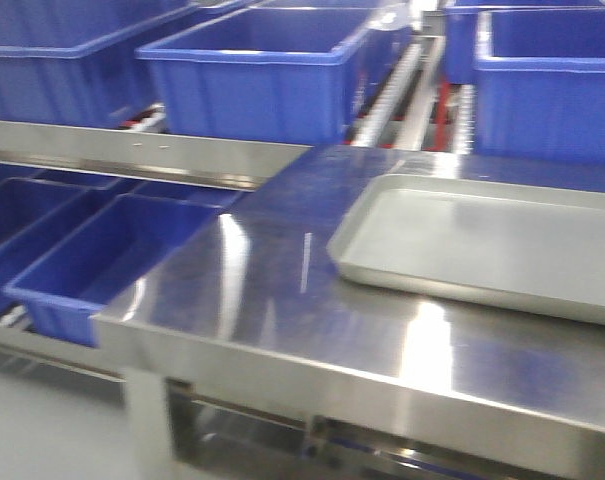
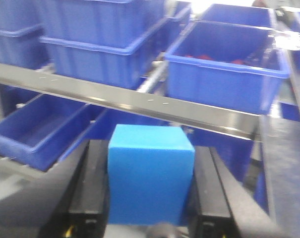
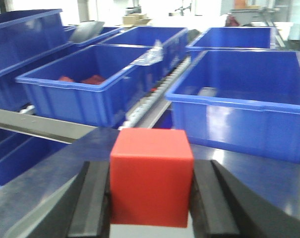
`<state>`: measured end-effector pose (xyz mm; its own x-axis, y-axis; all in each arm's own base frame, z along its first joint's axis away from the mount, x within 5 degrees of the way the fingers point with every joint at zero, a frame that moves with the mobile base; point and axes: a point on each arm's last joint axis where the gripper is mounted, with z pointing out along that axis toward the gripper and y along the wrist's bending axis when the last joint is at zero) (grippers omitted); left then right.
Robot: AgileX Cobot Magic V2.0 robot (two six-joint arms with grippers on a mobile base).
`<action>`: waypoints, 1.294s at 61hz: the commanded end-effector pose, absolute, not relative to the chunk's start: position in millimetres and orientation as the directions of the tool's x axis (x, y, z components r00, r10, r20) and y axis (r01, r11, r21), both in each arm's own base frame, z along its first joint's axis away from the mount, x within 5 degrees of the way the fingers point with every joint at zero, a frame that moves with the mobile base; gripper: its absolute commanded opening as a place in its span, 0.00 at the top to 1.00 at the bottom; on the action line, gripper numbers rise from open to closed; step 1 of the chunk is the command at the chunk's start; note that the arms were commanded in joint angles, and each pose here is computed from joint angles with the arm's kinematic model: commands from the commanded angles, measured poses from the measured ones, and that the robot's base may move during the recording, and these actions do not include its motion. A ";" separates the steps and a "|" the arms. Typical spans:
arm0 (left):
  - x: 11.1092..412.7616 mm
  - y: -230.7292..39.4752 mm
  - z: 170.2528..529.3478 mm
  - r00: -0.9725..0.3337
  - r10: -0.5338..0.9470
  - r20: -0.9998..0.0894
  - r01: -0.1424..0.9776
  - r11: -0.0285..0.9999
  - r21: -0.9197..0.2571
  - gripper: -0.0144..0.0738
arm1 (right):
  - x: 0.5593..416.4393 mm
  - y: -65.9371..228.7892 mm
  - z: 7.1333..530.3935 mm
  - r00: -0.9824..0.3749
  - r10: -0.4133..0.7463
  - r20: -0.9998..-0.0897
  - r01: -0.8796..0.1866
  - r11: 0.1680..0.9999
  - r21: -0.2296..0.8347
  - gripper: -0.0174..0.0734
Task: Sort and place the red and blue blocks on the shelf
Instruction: 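Drive the base away from the table, turning toward the aisle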
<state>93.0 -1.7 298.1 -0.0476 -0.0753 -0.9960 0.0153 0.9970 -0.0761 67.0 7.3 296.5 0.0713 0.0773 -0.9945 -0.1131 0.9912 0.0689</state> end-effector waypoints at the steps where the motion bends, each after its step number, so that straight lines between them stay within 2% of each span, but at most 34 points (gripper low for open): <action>1: 92.3 1.0 314.9 0.064 -0.083 -0.995 -0.005 0.996 -0.084 0.68 | 65.3 6.7 312.6 0.175 0.073 -0.982 -0.111 0.992 0.054 0.74; 79: 92.3 1.0 314.9 0.064 -0.083 -0.995 -0.005 0.996 -0.084 0.68 | 65.3 6.7 312.6 0.175 0.073 -0.982 -0.111 0.992 0.054 0.74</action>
<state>93.0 -1.7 298.1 -0.0476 -0.0753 -0.9960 0.0153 0.9970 -0.0761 67.0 7.3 296.5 0.0713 0.0773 -0.9945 -0.1131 0.9912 0.0689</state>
